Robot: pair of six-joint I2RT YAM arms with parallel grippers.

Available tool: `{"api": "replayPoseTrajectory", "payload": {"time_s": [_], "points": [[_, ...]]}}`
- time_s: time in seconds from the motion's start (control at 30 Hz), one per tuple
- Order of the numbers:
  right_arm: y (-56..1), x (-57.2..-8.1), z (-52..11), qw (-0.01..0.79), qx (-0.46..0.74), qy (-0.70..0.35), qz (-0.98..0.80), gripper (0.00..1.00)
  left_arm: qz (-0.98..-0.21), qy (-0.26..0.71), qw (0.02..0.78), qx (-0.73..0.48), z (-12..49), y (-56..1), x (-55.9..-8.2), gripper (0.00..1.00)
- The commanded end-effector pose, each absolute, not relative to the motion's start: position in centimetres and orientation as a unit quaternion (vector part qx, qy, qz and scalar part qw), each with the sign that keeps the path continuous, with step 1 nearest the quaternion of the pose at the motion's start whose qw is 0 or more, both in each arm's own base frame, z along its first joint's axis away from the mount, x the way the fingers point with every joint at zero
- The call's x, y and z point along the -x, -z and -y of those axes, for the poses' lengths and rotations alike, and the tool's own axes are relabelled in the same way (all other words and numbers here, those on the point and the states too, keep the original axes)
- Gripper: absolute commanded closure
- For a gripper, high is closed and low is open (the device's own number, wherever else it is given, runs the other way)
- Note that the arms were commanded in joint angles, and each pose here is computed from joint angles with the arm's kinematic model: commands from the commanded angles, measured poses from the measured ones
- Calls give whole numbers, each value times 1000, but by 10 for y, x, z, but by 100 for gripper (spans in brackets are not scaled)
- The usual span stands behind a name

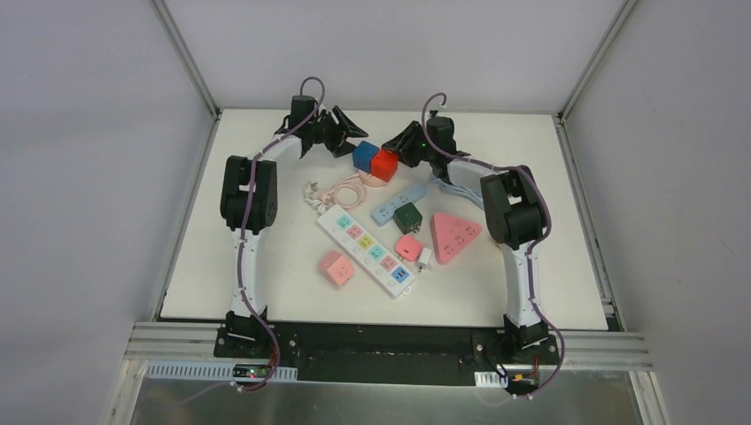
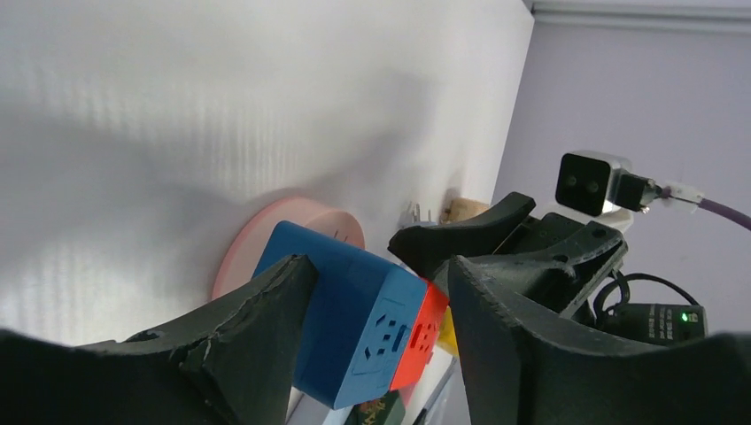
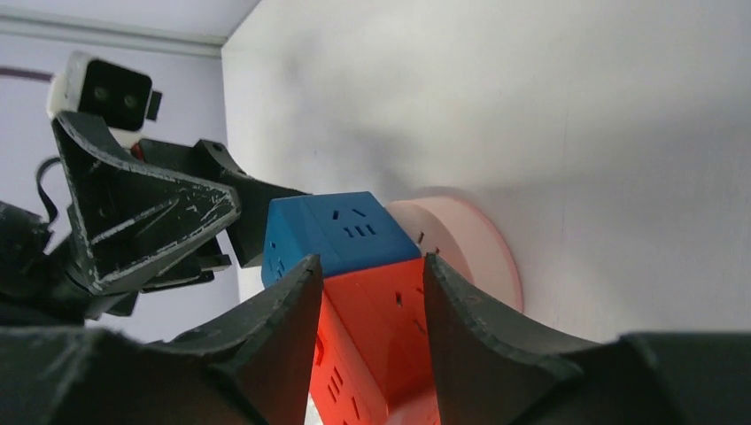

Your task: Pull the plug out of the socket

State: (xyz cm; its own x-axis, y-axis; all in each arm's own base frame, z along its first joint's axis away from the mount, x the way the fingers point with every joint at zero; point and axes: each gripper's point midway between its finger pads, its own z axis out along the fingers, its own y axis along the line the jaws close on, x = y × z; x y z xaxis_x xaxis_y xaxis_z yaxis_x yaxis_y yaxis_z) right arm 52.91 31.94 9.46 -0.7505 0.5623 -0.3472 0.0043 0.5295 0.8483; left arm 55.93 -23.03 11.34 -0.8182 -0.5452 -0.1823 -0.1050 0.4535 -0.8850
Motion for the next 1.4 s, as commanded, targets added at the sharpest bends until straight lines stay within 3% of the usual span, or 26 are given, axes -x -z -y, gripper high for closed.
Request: {"api": "replayPoseTrajectory", "payload": {"time_s": [0.0, 0.1, 0.27, 0.43, 0.6, 0.8, 1.0, 1.17, 1.37], "points": [[-155, -505, -333, 400, -76, -439, -801, 52, -816, 520, 210, 137, 259, -134, -535, 40], [-167, -504, -319, 445, -55, -394, -802, 45, -820, 512, 222, 125, 255, -144, -534, 36], [-190, -501, -305, 468, 22, -327, -821, 16, -851, 461, 226, 109, 239, -156, -527, 25], [-179, -480, -298, 445, 146, -279, -838, 8, -868, 430, 229, 91, 230, -157, -518, 22], [-152, -463, -283, 405, 215, -228, -859, 7, -879, 416, 216, 87, 227, -145, -508, 23], [-143, -447, -303, 352, 255, -261, -862, 10, -885, 410, 202, 83, 236, -128, -496, 23], [-128, -444, -318, 350, 276, -248, -860, 11, -892, 399, 188, 99, 243, -115, -493, 24], [-109, -464, -307, 376, 297, -167, -861, 20, -902, 375, 165, 134, 242, -104, -488, 25], [-99, -461, -318, 368, 321, -180, -854, 25, -924, 328, 123, 151, 238, -84, -467, 26]]}}
